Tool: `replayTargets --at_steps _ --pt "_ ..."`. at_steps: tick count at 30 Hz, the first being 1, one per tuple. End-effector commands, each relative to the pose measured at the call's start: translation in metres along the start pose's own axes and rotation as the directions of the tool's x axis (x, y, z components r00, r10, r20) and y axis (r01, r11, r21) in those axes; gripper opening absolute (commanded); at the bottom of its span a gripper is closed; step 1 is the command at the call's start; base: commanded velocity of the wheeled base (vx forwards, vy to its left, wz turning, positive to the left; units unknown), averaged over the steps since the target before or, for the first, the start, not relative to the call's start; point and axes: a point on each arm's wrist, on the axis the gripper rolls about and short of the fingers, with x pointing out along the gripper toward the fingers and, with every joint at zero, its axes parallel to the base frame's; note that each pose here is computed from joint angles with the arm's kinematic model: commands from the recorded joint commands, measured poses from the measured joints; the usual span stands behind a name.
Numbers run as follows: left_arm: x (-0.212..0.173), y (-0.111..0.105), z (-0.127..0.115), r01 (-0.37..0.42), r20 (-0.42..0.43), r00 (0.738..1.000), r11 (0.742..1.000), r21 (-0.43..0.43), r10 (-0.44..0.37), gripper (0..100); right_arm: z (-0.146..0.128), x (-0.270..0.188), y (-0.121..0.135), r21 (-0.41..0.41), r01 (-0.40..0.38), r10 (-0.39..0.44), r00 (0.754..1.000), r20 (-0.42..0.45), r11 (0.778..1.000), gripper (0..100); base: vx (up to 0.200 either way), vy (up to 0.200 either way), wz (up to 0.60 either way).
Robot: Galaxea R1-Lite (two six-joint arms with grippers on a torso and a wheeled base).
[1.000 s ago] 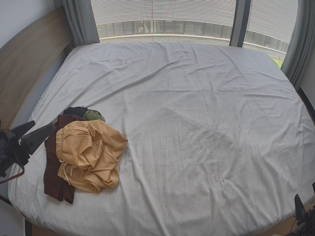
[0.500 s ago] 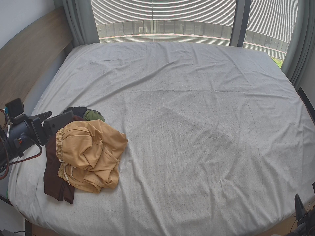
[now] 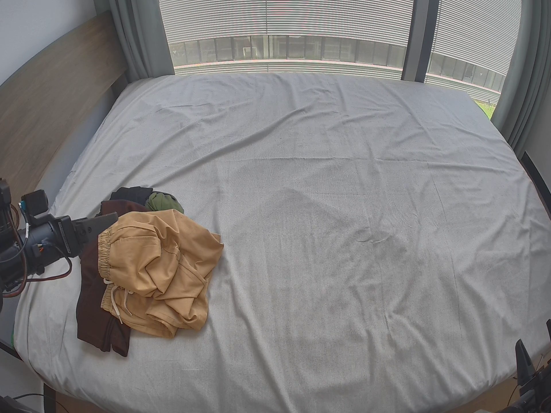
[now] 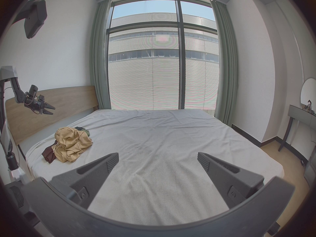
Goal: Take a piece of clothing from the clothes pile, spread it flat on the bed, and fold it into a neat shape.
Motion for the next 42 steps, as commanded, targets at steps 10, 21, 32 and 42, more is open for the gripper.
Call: replayTargets --at_steps 10,21,32,42 --pt "0.023 0.042 -0.013 -0.047 -0.058 0.997 0.994 -0.102 0.041 100 -0.005 0.0 0.0 0.002 0.0 0.0 1.0 -0.001 1.0 100 0.0 0.0 0.0" --pt "0.048 0.086 -0.035 -0.099 -0.099 0.992 0.982 -0.163 0.084 100 -0.005 0.0 0.0 0.005 0.0 0.0 1.0 -0.001 1.0 100 0.0 0.0 0.0" --pt "0.059 0.107 -0.045 -0.122 -0.08 0.991 0.972 -0.199 0.108 100 -0.005 0.0 0.0 0.005 0.0 0.0 1.0 -0.001 1.0 100 0.0 0.0 0.0" --pt "0.078 0.119 -0.053 -0.123 -0.111 0.989 0.961 -0.248 0.098 100 -0.005 0.0 0.0 0.006 0.0 0.0 1.0 -0.001 1.0 100 0.0 0.0 0.0"
